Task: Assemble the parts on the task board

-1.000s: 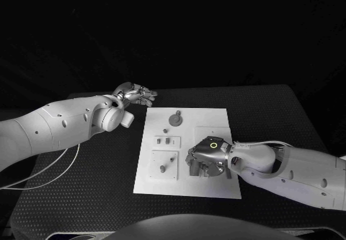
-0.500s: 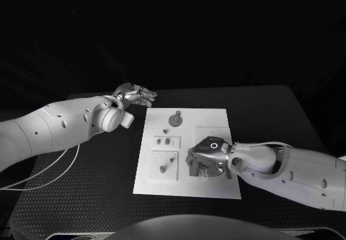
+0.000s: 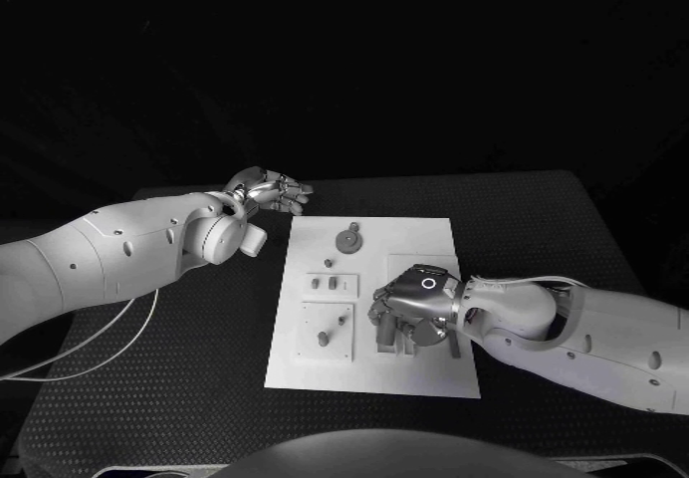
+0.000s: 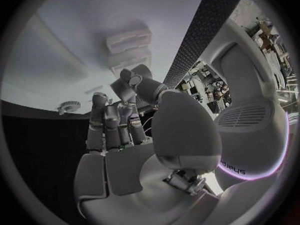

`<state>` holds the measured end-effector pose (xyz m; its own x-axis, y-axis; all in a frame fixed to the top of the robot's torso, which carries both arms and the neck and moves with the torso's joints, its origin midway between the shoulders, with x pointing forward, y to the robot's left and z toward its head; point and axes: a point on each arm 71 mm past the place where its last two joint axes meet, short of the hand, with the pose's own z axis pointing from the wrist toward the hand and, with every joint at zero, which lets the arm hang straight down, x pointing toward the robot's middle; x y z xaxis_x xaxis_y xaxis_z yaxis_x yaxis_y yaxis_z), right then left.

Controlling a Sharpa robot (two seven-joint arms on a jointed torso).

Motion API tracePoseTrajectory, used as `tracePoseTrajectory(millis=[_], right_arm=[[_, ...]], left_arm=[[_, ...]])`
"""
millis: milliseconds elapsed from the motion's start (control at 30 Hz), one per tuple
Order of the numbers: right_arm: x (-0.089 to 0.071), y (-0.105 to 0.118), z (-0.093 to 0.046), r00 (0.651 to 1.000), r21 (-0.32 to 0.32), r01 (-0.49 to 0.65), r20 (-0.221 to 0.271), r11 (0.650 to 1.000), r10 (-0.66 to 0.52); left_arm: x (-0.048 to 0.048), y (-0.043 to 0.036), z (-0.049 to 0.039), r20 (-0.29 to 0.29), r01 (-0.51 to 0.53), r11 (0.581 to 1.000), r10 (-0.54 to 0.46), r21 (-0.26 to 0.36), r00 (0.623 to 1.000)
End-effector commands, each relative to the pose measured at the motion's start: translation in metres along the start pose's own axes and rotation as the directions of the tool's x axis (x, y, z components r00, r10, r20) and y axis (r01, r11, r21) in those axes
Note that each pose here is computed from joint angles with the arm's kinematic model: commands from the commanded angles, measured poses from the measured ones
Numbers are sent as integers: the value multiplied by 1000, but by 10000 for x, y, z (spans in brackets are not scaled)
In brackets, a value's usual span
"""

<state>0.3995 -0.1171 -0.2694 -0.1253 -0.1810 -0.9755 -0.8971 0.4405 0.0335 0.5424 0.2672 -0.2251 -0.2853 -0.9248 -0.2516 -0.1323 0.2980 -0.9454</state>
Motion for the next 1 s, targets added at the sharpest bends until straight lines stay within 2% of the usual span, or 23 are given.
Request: tracePoseTrajectory(millis=[33, 233, 1000], right_arm=[[-38, 16, 3, 1000, -23, -6, 5, 1000, 6], [-61, 16, 1, 1000, -27, -4, 6, 1000, 4], [-37, 103, 11, 996, -42, -59, -68, 997, 56]], left_arm=[[20, -2, 6, -16, 42, 999, -42, -12, 999], [12, 2, 4, -15, 42, 999, -42, -14, 999], [-1, 10, 8, -2, 76, 997, -76, -22, 997]])
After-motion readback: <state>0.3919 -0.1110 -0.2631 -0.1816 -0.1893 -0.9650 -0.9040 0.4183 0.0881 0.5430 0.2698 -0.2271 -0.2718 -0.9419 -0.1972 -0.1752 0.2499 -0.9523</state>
